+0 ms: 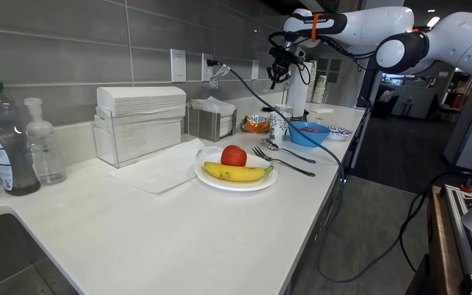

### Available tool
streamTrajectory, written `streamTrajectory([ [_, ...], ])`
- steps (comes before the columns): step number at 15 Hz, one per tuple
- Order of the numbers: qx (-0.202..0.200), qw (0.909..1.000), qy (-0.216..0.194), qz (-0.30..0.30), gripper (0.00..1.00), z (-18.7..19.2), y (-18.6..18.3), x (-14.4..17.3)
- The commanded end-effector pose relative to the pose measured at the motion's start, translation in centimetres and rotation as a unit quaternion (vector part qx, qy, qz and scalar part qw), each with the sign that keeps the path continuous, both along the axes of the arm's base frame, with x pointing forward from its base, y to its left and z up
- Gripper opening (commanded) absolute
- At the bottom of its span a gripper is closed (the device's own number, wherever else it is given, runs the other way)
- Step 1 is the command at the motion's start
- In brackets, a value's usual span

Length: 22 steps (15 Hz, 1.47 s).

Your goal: Put the plastic fork in the bowl

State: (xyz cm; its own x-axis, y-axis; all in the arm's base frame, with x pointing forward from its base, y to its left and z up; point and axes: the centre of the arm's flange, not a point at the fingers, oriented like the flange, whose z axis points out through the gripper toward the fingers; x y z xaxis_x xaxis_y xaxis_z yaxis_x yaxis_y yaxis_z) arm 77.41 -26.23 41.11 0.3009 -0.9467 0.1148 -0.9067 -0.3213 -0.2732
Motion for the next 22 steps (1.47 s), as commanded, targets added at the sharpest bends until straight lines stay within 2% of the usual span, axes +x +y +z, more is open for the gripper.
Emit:
streamTrajectory([
  [1, -0.001, 0.9997, 0.017, 0.019, 0.0, -1.8, 2.0, -7.1],
  [6, 0.004, 0.9999, 0.016, 0.002, 0.0, -2.4, 3.1, -6.6],
  [10, 0.017, 0.9957, 0.086, -0.029, 0.0, -3.3, 4.2, -6.8],
  [14, 0.019, 0.9849, 0.154, -0.077, 0.0, -4.4, 5.4, -7.9],
  [18, 0.013, 0.9739, 0.191, -0.123, 0.0, -4.8, 6.4, -8.8],
  [22, 0.024, 0.9603, 0.246, -0.131, 0.0, -5.1, 7.2, -9.8],
])
